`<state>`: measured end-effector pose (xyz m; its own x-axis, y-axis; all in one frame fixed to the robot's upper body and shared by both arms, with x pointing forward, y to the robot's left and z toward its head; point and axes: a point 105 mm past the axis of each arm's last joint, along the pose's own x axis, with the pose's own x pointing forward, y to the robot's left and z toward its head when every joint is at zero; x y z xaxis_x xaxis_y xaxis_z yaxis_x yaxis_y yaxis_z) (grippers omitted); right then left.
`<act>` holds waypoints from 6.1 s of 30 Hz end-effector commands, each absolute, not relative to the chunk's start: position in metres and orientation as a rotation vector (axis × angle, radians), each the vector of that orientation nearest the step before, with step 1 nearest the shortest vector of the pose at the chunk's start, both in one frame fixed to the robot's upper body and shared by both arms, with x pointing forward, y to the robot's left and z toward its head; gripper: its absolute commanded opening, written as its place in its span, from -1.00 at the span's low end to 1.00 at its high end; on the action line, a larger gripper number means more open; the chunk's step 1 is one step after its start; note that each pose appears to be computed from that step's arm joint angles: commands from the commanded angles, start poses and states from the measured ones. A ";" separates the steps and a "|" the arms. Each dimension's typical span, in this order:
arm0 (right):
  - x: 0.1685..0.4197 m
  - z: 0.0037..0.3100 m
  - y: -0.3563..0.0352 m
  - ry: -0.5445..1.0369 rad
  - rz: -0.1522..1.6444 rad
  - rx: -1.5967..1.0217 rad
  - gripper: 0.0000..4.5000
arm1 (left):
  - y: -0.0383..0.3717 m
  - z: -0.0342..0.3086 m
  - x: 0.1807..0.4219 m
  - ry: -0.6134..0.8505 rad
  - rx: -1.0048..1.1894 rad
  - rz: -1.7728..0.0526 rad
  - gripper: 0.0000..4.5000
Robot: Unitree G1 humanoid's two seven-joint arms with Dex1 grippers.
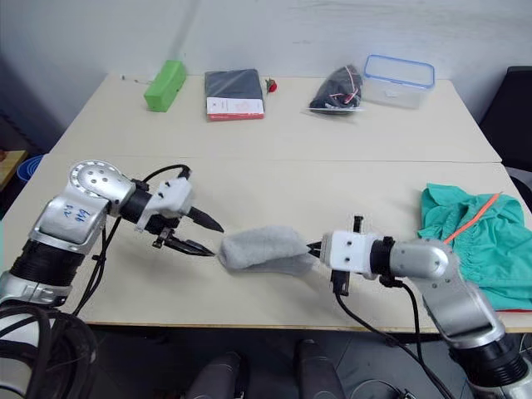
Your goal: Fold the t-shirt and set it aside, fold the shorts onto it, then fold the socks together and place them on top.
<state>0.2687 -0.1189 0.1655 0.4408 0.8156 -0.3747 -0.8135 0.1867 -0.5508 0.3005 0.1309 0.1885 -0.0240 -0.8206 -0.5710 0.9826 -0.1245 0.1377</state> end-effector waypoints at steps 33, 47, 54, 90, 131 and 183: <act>0.297 0.178 -0.114 -0.032 1.123 -0.717 -1.00 | 0.094 0.138 0.312 0.438 0.696 -1.477 0.30; 0.317 0.110 -0.095 0.036 1.148 -1.030 -1.00 | 0.122 0.114 0.319 0.523 0.861 -1.393 -0.52; 0.335 0.120 -0.122 -0.002 1.021 -1.122 -1.00 | 0.132 0.110 0.318 0.547 0.853 -1.378 -0.52; 0.308 0.108 -0.092 0.058 1.137 -0.962 -1.00 | 0.115 0.140 0.317 0.411 0.606 -1.373 -0.37; 0.312 0.098 -0.090 0.125 1.203 -0.847 -1.00 | 0.158 0.095 0.296 0.532 0.609 -1.154 -0.99; 0.317 0.083 -0.063 0.088 1.238 -0.912 -1.00 | 0.121 0.158 0.300 0.612 -0.459 -0.961 -1.00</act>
<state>0.3173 -0.0513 0.0971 0.3581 0.8093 -0.4656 -0.8201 0.0342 -0.5712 0.3011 0.1278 0.1390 0.4393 -0.8365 -0.3276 0.5468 0.5383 -0.6412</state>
